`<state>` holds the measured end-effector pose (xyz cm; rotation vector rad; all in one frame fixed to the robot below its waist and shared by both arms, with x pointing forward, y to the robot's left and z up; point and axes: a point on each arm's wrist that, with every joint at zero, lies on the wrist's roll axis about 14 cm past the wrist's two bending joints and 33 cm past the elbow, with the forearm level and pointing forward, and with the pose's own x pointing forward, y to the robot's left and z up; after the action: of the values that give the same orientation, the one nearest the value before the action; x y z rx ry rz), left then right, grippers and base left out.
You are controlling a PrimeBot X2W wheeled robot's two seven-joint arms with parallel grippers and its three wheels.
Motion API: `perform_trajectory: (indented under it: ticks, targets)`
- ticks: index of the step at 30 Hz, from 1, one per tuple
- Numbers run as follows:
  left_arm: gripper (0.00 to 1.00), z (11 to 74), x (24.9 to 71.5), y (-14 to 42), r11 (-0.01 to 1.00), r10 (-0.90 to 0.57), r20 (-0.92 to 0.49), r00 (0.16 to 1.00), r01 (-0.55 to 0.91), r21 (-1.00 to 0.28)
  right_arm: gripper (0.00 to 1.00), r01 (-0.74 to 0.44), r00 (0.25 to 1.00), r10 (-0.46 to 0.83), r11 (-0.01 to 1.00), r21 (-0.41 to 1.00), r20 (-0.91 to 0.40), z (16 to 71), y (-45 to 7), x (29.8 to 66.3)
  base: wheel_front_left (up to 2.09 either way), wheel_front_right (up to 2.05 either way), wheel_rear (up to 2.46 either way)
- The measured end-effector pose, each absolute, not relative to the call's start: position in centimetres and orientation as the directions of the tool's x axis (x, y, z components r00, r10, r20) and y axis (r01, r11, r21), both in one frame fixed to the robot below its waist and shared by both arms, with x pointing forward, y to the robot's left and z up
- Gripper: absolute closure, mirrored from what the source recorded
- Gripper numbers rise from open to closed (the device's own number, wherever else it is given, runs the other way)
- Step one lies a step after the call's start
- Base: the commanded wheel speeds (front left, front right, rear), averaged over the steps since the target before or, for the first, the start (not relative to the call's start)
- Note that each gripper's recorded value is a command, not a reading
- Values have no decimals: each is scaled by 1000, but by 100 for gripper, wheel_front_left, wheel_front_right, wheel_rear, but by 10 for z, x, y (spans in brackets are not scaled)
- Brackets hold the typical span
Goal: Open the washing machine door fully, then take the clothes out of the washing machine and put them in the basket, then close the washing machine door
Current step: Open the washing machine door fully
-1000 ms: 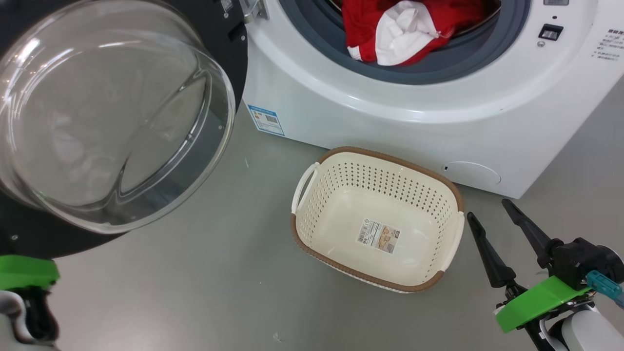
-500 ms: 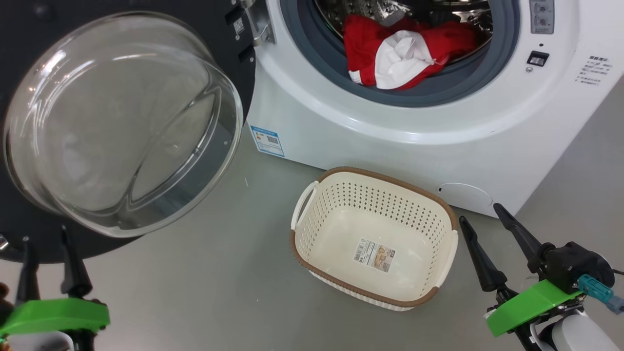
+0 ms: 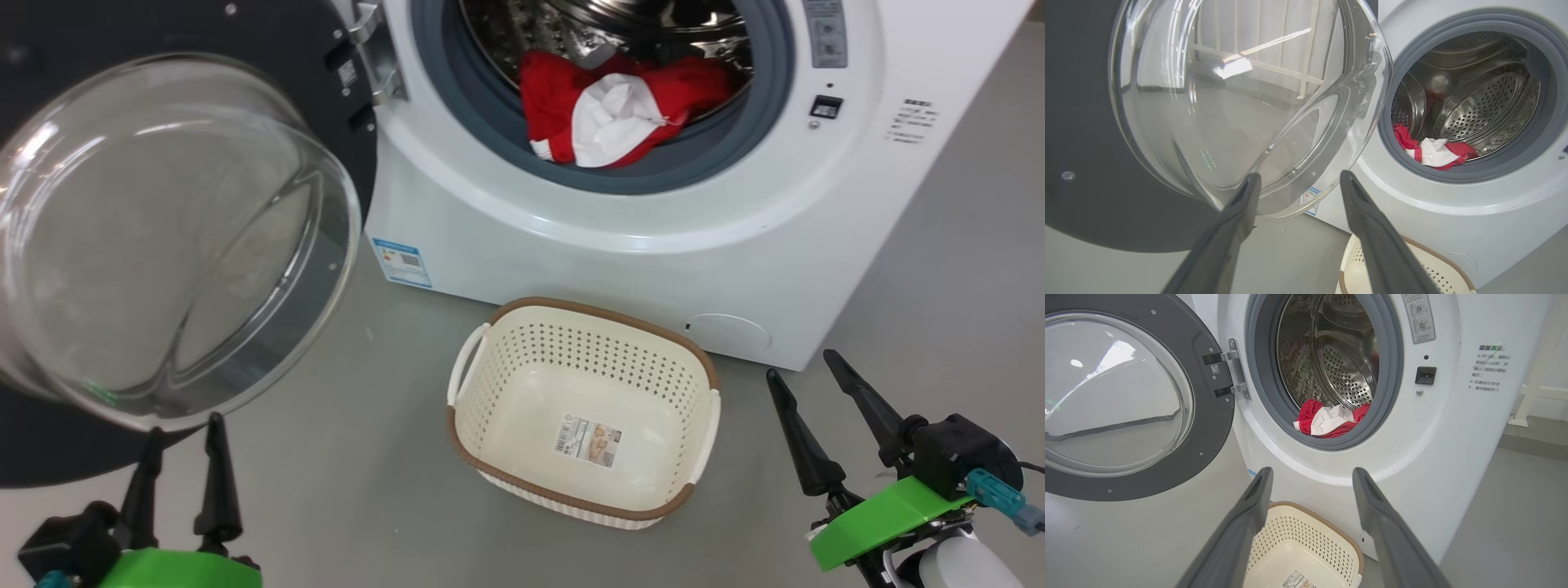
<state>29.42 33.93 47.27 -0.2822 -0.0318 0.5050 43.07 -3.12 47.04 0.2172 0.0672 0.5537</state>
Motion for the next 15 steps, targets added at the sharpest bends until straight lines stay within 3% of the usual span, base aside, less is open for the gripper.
perform_trajectory:
  ticks: [15]
  targets:
    - [0,475,347,256,931,195,-21,981,-192,-311,0,-347,934,356,912,218,-6,474,-98,423,0,0,0]
